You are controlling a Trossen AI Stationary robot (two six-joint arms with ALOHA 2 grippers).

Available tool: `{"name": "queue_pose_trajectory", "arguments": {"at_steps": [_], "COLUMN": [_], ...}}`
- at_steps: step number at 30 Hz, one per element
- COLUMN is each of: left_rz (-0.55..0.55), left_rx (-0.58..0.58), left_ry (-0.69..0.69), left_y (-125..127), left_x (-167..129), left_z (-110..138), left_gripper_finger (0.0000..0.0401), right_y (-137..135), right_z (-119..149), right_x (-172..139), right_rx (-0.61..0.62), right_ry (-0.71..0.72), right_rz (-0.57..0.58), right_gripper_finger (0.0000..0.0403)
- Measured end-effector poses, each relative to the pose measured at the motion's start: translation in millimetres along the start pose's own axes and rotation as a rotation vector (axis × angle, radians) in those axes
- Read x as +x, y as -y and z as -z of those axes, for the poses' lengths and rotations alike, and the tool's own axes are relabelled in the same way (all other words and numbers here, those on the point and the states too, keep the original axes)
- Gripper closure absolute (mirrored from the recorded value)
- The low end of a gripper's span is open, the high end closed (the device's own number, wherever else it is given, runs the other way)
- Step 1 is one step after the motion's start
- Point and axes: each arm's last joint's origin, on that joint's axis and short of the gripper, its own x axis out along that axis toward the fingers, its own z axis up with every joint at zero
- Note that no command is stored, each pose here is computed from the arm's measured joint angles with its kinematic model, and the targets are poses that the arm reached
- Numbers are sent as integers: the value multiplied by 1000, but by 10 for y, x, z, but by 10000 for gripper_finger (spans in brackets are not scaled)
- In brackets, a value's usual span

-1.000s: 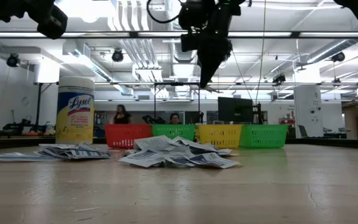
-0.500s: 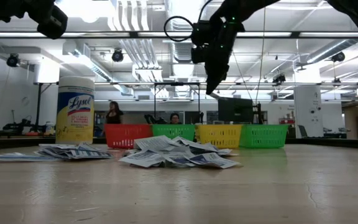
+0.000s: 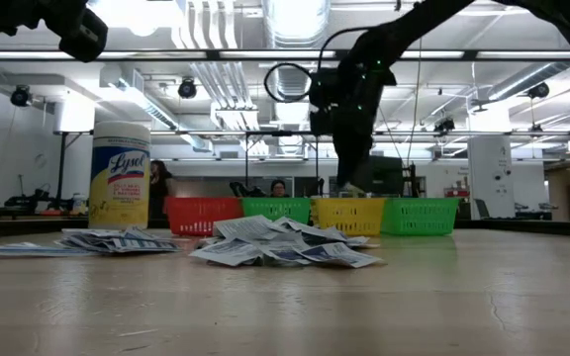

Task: Pick & Place First Aid Supplies
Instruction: Put the alcohol pad into the yellow bin

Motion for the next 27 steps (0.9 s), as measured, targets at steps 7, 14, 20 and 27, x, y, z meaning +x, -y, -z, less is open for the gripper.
{"name": "queue_pose_trajectory", "arguments": {"at_steps": [7,14,20,27], "left_rz": [-2,-62,-65,-67], "left_rx": [0,0,0,-1], "left_ry": [0,11,11,12], "left_y": [-1,-18,-19,-20], "left_x": [0,0,0,0], "left_z": [0,-3,-3,-3], "left_gripper_finger": [226,226,227,226], "right_y": [-6,-15,-14,-13], "right_z": [52,53,25,27], "right_x": [162,234,239,239], "right_rx": [-12,-27,-47,-62], "right_ry": [24,63,98,97], "right_rz": [4,-6,-14,-13], "right_gripper_finger": [394,394,394,384]}}
